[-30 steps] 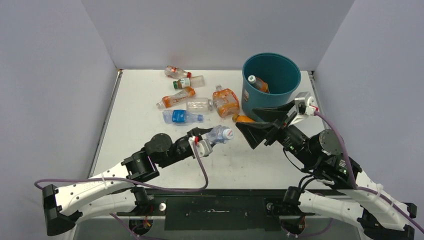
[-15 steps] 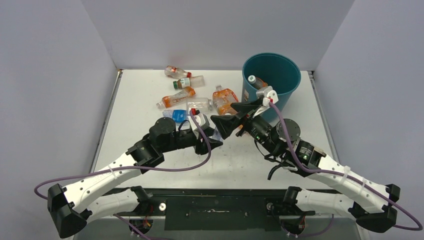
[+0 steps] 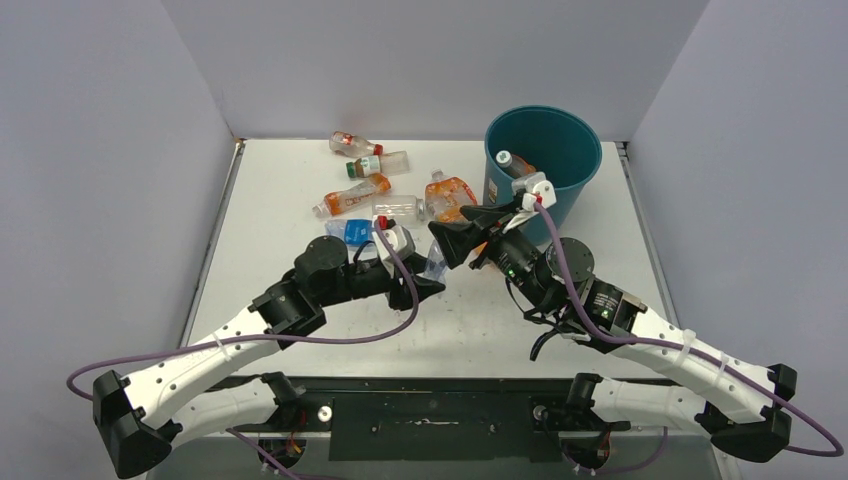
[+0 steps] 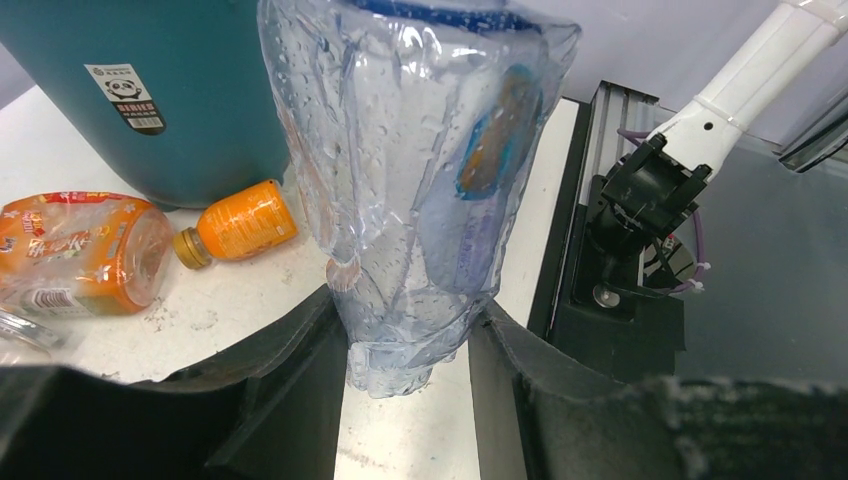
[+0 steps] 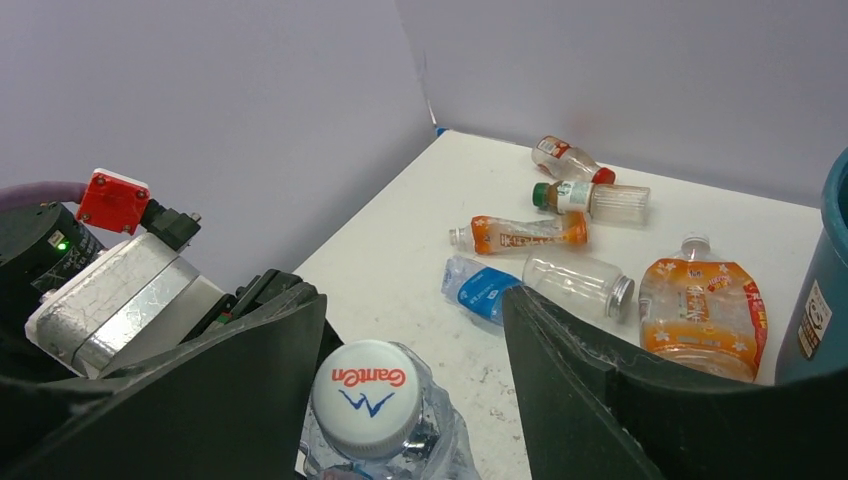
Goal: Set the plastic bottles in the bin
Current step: Place the plastic bottle in the trash bin.
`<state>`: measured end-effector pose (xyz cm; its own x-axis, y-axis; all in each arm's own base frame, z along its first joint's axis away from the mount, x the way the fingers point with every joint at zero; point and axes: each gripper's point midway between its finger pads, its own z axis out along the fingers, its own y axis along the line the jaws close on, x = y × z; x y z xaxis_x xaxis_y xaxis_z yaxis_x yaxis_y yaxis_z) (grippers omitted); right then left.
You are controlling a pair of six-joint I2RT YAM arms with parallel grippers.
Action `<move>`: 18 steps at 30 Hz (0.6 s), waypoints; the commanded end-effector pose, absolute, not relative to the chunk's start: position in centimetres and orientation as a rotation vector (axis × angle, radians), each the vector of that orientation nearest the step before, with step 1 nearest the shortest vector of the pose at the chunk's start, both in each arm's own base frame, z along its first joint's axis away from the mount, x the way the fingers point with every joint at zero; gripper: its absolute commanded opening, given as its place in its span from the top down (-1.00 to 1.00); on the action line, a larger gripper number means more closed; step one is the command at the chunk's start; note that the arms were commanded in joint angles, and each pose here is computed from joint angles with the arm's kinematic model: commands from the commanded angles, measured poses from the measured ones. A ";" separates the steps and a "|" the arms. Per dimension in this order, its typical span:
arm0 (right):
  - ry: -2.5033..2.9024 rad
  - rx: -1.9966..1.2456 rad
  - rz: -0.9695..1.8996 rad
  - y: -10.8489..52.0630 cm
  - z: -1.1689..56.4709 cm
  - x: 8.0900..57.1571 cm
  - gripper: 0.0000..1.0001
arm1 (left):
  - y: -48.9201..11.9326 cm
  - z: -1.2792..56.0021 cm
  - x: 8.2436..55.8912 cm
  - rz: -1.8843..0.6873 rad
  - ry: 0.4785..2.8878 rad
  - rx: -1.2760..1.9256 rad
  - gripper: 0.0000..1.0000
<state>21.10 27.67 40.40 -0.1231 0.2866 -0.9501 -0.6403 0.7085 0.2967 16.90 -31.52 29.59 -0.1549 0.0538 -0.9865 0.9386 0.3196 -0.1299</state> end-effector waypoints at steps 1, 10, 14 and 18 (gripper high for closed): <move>1.474 -0.277 0.832 27.8 41.2 21.1 -0.37 | -31.2 32.1 17.3 -1.026 1.419 0.893 0.79; 1.535 -0.288 0.828 28.2 39.2 21.1 -0.11 | -30.9 32.3 17.5 -1.014 1.405 0.869 0.78; 1.564 -0.296 0.823 28.7 38.5 21.3 -0.11 | -30.9 32.4 17.4 -1.015 1.400 0.865 0.78; 1.572 -0.295 0.829 28.9 38.4 21.2 -0.06 | -30.8 32.6 17.4 -1.012 1.391 0.858 0.78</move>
<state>21.37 28.52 38.37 -0.1792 0.2709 -0.9458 -0.6242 0.7117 0.3222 17.48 -30.90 28.64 -0.1567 0.0507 -0.9863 0.9211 0.3680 -0.1274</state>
